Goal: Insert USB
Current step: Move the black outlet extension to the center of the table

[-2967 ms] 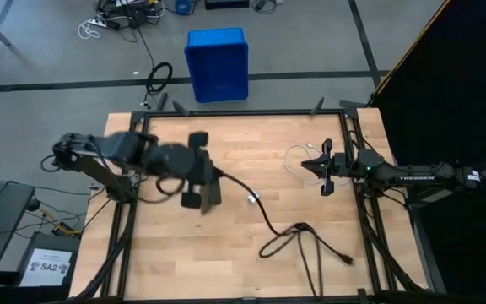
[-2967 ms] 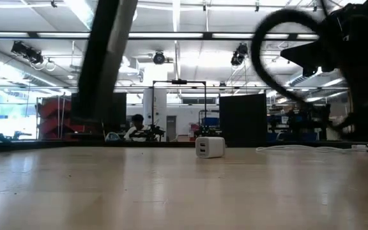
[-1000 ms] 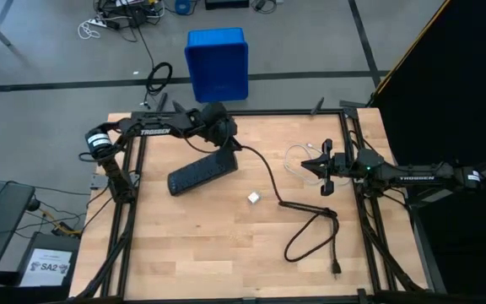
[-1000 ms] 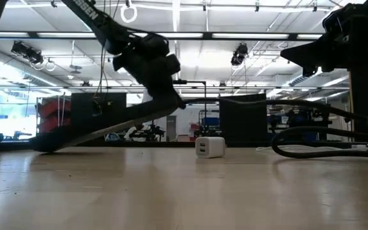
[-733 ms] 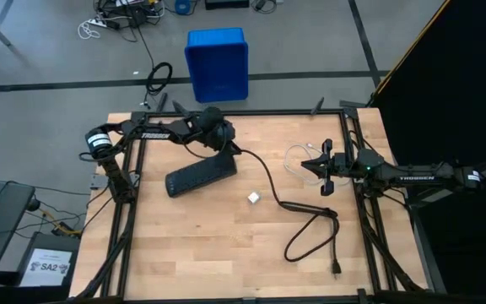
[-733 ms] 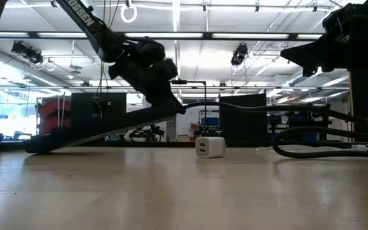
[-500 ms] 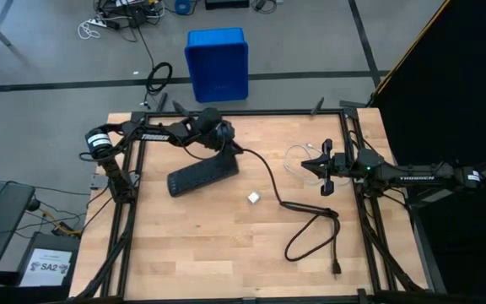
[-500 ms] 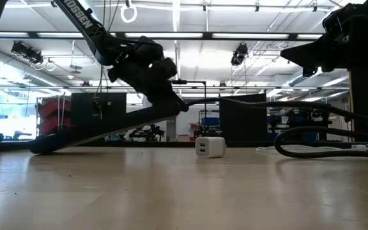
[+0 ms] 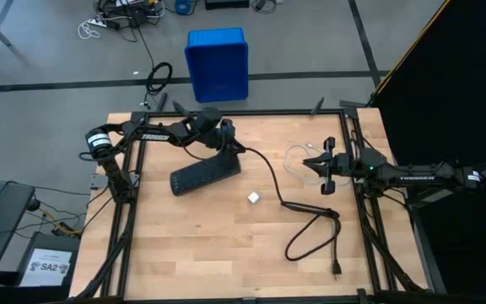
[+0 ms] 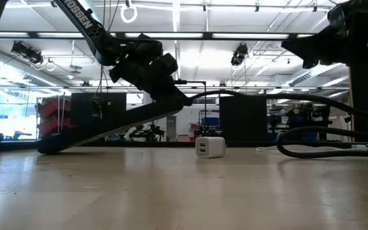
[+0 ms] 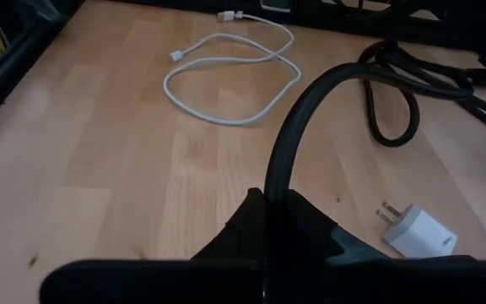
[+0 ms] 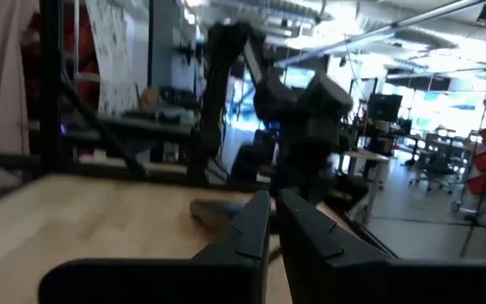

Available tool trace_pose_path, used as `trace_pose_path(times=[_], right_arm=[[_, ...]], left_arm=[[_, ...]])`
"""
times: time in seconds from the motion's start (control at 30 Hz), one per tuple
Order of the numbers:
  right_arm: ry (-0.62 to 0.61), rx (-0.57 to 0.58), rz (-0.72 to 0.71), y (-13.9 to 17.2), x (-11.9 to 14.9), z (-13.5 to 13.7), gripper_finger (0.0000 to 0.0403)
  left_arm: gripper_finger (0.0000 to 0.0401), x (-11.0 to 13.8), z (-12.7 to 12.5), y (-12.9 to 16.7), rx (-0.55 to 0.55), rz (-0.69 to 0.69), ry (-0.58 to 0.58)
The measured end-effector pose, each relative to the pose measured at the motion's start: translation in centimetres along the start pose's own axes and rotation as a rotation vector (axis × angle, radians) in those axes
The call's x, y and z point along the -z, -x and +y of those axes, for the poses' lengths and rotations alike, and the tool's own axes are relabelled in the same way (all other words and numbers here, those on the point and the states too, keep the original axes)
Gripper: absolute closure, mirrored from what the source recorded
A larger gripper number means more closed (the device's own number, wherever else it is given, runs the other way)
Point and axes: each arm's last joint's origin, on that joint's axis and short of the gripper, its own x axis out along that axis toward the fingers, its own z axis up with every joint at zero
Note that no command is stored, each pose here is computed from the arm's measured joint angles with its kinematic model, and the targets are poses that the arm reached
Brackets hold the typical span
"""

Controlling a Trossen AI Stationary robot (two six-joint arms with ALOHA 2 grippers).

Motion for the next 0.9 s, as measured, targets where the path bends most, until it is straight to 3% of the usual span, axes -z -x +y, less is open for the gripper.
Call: trace_pose_path(times=[0.37,0.6,0.9], right_arm=[[-0.087,0.017,-0.079,0.0,-0.8,-0.1,0.0401],[0.001,0.038,-0.080,0.0,-0.8,-0.3,0.0394],[0.000,0.055,-0.065,0.0,-0.7,-0.6,0.0398]], left_arm=[[0.0394,2.5,-0.6,-2.8,0.067,0.077,0.026],[0.0394,2.8,-1.1,-3.8,0.087,0.066,0.006],[0.0387,3.0,-1.0,-3.8,0.025,0.100,-0.006]])
